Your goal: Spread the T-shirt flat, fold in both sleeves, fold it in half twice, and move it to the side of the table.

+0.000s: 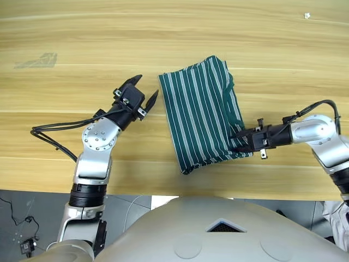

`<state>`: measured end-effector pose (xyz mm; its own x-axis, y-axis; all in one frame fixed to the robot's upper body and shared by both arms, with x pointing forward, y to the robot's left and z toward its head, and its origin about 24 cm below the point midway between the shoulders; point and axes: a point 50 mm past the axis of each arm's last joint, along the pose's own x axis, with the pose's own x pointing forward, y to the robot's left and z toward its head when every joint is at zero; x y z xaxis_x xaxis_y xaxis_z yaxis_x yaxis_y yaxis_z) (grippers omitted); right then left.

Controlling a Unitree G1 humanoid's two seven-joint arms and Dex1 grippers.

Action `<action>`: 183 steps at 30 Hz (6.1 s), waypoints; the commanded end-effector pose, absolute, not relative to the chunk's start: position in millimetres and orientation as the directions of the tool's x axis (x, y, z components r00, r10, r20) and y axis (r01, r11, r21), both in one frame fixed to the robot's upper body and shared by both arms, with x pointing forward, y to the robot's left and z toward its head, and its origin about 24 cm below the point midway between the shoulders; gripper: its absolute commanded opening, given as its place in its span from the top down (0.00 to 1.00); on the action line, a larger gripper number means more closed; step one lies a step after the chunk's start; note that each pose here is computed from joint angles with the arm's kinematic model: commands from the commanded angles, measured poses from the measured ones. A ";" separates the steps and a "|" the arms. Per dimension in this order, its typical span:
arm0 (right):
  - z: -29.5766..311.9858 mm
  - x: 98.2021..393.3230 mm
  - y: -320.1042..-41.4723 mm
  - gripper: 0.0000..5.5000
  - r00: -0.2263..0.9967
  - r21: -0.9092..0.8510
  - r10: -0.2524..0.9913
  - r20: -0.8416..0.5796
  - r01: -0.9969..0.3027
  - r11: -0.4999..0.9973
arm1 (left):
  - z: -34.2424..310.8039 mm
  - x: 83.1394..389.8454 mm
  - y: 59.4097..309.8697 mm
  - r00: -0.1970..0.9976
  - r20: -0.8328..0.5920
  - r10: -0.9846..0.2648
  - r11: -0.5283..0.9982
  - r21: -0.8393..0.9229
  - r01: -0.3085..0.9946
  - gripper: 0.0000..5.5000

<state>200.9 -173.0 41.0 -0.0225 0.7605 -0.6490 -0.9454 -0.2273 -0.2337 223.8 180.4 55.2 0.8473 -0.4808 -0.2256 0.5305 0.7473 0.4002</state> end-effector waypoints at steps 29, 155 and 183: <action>80.2 193.5 -235.1 0.52 0.347 -0.845 0.872 -0.345 -0.520 -0.127 | 48.9 112.0 204.0 0.532 -0.466 -0.707 -0.116 0.819 0.562 0.27; -26.9 264.4 -111.4 0.72 0.410 -0.009 0.755 -0.512 -0.881 0.473 | 55.7 235.2 201.8 0.985 0.045 -0.168 0.985 0.047 0.166 0.46; 128.5 280.5 -250.5 0.72 0.906 -0.052 -0.081 0.416 0.112 0.992 | 73.6 223.7 174.0 0.980 0.191 -0.062 0.997 -0.025 0.068 0.46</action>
<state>275.3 -288.9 108.3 0.9582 -0.2110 0.1931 0.2221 0.9743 -0.0374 207.9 182.4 51.7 0.9950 -0.0831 0.0545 0.0859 0.9950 -0.0508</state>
